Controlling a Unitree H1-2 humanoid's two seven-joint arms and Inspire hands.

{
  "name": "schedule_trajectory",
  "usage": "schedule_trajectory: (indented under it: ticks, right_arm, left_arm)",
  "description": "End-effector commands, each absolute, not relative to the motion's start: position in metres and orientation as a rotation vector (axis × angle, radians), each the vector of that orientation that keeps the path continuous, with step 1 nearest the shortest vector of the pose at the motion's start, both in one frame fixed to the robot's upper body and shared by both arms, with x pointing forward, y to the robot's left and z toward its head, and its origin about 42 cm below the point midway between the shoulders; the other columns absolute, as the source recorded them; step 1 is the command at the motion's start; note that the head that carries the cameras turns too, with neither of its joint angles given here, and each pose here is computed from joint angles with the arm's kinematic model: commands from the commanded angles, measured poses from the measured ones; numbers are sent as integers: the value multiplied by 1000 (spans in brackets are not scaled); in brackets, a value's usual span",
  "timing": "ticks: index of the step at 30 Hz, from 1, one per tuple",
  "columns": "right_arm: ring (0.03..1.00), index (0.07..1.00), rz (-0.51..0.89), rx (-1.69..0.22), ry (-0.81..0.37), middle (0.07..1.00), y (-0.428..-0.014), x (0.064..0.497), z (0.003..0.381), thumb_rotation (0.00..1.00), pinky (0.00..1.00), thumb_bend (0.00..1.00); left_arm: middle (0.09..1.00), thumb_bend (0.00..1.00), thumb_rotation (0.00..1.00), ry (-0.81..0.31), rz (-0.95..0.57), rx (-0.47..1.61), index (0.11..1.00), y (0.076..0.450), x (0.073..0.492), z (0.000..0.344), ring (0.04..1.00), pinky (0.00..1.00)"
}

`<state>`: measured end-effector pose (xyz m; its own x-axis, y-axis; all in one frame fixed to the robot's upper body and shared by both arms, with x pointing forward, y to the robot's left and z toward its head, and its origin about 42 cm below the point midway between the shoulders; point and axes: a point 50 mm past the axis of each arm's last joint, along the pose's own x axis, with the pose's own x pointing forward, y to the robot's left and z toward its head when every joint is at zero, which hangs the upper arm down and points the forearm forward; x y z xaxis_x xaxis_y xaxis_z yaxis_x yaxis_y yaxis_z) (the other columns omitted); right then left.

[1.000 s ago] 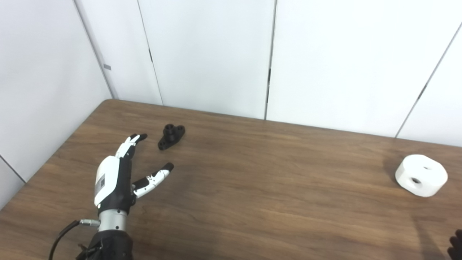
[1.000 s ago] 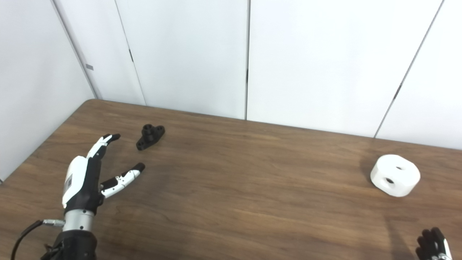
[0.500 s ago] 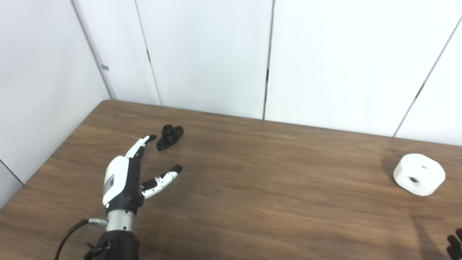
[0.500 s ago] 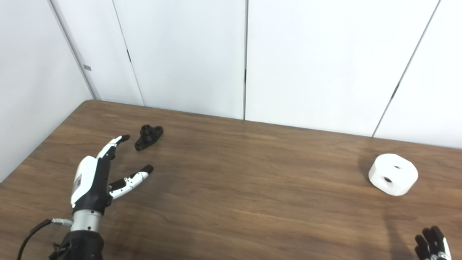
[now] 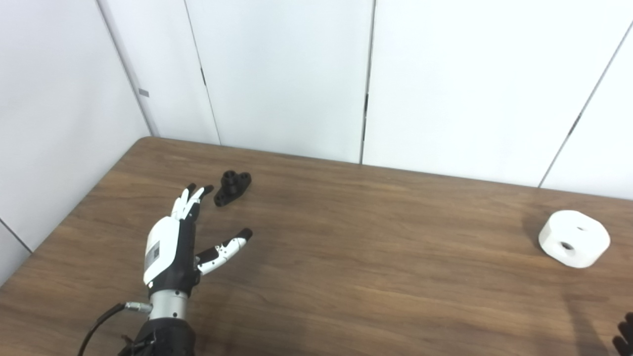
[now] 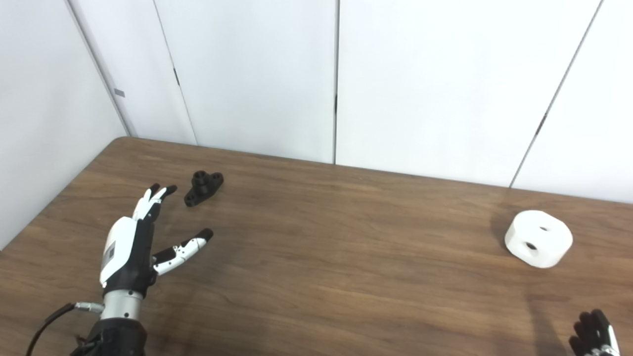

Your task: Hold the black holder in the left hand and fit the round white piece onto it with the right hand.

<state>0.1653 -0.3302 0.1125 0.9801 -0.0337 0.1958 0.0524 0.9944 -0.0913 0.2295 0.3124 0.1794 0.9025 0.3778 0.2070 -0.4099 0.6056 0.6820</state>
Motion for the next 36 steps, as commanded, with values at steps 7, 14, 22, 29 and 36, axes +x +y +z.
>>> schedule_trajectory:
  ticks: [7, 14, 22, 29, 36]
  right_arm:
    - [989, 1000, -54, -75, -147, 995, -332, 164, 101, 1000, 1000, 609]
    - [992, 1000, -54, -81, -147, 993, -333, 164, 101, 1000, 1000, 607]
    - [983, 1000, -54, -79, -146, 989, -335, 164, 100, 1000, 1000, 610]
    - [984, 1000, -52, -77, -139, 999, -334, 164, 99, 1000, 1000, 611]
    - [981, 1000, -53, -85, -143, 990, -335, 165, 99, 1000, 1000, 616]
  left_arm:
    - [1000, 787, 469, -110, 485, 841, 918, 318, 236, 192, 1000, 934]
    - [1000, 795, 437, -100, 489, 804, 923, 324, 234, 194, 1000, 963]
    - [1000, 797, 413, -88, 490, 792, 930, 331, 239, 197, 1000, 966]
    - [1000, 807, 431, -86, 498, 799, 933, 338, 249, 202, 1000, 952]
    - [999, 795, 411, -81, 496, 812, 929, 346, 261, 207, 1000, 956]
